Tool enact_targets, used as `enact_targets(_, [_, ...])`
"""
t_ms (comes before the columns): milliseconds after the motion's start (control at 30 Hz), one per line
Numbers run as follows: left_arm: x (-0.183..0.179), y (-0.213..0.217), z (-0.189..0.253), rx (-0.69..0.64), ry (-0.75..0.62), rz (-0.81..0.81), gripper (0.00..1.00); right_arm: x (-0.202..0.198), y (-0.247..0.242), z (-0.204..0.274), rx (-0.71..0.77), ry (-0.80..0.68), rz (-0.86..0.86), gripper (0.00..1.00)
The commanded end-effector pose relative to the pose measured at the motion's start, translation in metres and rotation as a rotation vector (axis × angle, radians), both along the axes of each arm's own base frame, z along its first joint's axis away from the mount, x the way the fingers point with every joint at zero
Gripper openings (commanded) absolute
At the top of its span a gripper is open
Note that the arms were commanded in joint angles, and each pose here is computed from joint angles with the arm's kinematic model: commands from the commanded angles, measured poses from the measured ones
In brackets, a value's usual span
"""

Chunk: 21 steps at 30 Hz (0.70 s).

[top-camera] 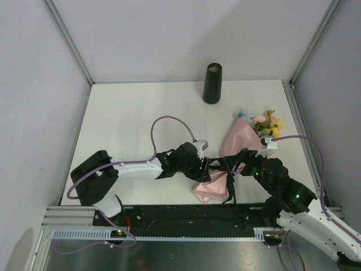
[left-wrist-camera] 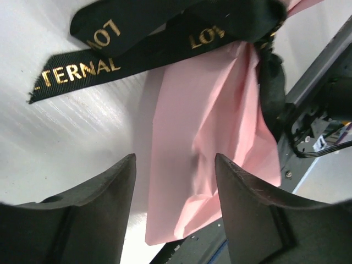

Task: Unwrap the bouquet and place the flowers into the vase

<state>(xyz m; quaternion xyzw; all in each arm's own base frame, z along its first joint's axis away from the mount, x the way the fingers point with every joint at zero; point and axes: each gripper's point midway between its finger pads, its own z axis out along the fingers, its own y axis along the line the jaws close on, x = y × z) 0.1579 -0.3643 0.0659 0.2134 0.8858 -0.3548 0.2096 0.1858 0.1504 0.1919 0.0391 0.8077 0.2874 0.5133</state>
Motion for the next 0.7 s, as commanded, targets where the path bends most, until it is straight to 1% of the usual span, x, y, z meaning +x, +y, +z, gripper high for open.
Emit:
enact_targets(0, [-0.002,-0.014,0.001,-0.020,0.004,-0.039,0.60,0.005,0.005,0.016,0.060,-0.044,-0.007,0.89])
enact_targets(100, [-0.004,-0.017,-0.002,-0.023,0.023,-0.042,0.55,0.005,0.005,0.013,0.053,-0.036,-0.007,0.89])
enact_targets(167, [-0.006,-0.020,-0.003,-0.028,0.034,-0.048,0.44,0.006,0.005,0.012,0.048,-0.033,-0.010,0.89])
enact_targets(267, [-0.002,-0.017,0.000,-0.029,0.021,-0.017,0.20,0.007,0.004,0.011,0.045,-0.041,-0.012,0.88])
enact_targets(333, [0.002,-0.014,0.008,-0.042,0.005,0.010,0.07,0.008,0.005,0.008,0.036,-0.042,-0.012,0.87])
enact_targets(367, [0.004,-0.012,0.011,-0.051,0.010,0.022,0.04,0.009,0.006,0.004,0.028,-0.037,-0.013,0.87])
enact_targets(433, [0.008,-0.009,0.016,-0.068,0.025,0.044,0.01,0.011,0.009,-0.004,0.009,-0.016,-0.006,0.86])
enact_targets(500, [0.013,-0.003,0.017,-0.075,0.042,0.080,0.00,0.011,0.016,-0.011,-0.002,0.008,0.025,0.85])
enact_targets(600, [0.026,0.017,0.016,-0.075,0.051,0.166,0.00,0.009,0.027,-0.017,-0.008,0.034,0.081,0.81])
enact_targets(667, [0.036,0.033,0.014,-0.058,0.031,0.229,0.00,0.009,0.035,-0.019,-0.017,0.037,0.120,0.79])
